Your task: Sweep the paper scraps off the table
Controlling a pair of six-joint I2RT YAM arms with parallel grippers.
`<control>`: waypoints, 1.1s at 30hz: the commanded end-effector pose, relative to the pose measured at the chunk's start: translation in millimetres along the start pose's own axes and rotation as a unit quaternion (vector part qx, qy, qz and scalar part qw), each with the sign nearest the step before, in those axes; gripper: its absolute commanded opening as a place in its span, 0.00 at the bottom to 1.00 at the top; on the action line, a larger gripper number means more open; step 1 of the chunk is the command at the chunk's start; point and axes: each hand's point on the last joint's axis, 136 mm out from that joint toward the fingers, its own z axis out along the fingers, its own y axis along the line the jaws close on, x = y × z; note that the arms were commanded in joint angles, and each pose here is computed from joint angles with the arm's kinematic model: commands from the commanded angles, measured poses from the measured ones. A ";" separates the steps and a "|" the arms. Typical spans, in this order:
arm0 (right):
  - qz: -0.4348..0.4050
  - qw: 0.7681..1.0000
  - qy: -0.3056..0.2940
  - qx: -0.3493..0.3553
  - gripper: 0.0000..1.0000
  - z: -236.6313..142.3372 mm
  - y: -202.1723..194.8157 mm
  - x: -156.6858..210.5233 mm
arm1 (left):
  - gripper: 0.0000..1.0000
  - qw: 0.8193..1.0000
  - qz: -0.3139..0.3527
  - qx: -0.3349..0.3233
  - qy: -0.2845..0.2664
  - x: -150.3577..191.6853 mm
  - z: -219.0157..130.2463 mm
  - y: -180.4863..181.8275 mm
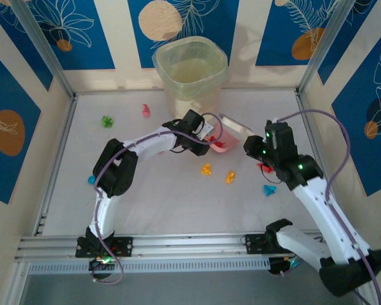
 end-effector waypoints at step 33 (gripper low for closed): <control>0.158 0.964 -0.192 0.096 0.00 -2.6 -122.6 10.4 | 0.00 0.994 -0.004 0.078 -0.081 20.8 -137.9 -126.0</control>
